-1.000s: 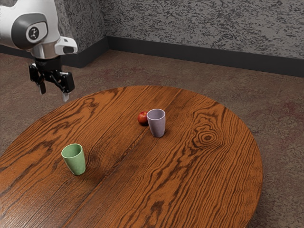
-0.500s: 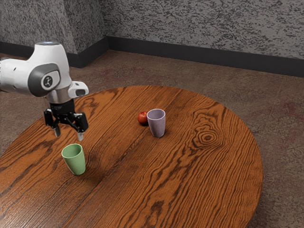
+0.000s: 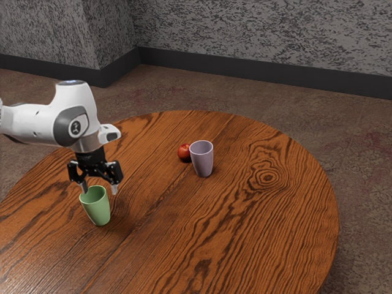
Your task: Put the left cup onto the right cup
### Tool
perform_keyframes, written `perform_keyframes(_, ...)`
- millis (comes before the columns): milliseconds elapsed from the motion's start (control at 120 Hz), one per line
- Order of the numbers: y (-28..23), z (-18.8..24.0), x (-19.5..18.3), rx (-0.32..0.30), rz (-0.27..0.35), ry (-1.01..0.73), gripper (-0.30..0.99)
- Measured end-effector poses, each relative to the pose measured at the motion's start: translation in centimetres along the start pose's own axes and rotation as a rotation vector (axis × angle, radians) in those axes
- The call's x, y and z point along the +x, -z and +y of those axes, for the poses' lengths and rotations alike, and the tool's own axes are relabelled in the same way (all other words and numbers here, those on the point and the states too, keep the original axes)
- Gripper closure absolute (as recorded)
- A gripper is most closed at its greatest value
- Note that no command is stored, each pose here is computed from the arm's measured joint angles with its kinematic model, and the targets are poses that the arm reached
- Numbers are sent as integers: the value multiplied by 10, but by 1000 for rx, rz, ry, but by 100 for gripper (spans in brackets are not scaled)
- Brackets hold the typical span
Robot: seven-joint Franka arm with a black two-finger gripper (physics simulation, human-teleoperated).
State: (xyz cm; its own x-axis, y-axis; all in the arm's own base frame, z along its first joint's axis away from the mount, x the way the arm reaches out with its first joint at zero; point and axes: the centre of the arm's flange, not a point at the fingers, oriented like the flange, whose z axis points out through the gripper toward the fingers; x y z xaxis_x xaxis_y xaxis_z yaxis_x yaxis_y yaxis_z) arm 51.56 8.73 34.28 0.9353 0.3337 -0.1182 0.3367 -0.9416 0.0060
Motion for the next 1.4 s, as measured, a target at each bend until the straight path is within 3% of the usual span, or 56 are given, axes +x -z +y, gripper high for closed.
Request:
perform_keyframes(492, -35, 8, 12, 18, 4, 11, 0)
perform_keyframes(700, -31, 9, 13, 23, 21, 8, 47)
perform_keyframes(833, -30, 8, 14, 39, 27, -3, 64)
perform_keyframes(1167, -24, 7, 14, 56, 40, -13, 76)
perform_keyframes(1400, 22, 32, 13, 76, 98, -68, 78)
